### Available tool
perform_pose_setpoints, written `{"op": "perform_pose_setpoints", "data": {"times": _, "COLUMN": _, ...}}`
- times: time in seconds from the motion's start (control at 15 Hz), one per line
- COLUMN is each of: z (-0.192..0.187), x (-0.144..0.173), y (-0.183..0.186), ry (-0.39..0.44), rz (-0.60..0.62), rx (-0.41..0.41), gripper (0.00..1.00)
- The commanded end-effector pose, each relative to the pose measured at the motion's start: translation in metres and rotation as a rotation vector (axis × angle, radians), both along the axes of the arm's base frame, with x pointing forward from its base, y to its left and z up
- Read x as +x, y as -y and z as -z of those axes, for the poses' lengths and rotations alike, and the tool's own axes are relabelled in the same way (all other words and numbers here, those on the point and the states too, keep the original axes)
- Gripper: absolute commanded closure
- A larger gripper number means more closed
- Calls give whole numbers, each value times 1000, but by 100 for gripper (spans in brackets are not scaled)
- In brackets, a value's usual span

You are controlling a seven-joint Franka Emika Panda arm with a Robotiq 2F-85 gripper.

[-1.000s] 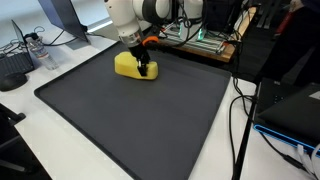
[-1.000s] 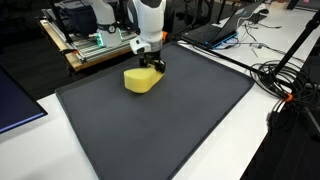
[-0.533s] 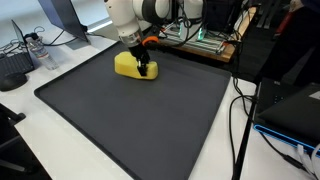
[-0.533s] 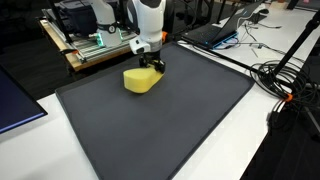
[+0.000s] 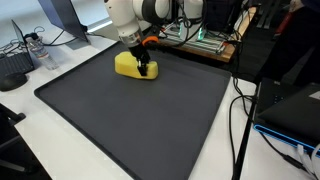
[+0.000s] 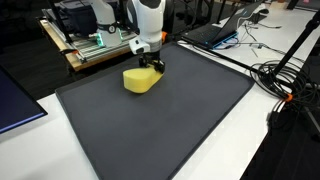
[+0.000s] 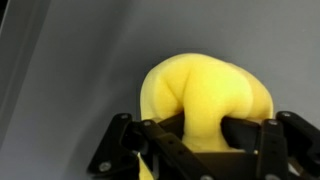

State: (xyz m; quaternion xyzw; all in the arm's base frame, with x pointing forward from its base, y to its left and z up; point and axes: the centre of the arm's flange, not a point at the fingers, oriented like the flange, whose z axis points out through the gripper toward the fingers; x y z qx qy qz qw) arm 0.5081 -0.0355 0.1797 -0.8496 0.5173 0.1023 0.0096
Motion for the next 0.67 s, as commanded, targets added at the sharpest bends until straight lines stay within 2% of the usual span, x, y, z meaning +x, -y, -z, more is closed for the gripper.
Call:
{"op": "perform_pose_setpoints", "data": {"times": 0.0, "z": -8, "x": -6, "y": -1, "ry": -12, "rz": 7, "rx": -10, "gripper": 94}}
{"op": "perform_pose_setpoints", "data": {"times": 0.07, "z": -8, "x": -6, "y": -1, "ry": -13, "rz": 7, "rx": -9, "gripper": 94}}
{"op": "perform_pose_setpoints", "data": {"times": 0.13, "z": -10, "x": -6, "y": -2, "ry": -19, "rz": 12, "rx": -4, "gripper": 69}}
{"op": "perform_pose_setpoints", "data": {"times": 0.2, "z": -10, "x": -7, "y": -3, "ry": -23, "rz": 8, "rx": -13, "gripper": 68}}
{"op": "perform_pose_setpoints", "data": {"times": 0.6, "z": -28, "x": -10, "y": -5, "ry": -31, "rz": 10, "rx": -35, "gripper": 27}}
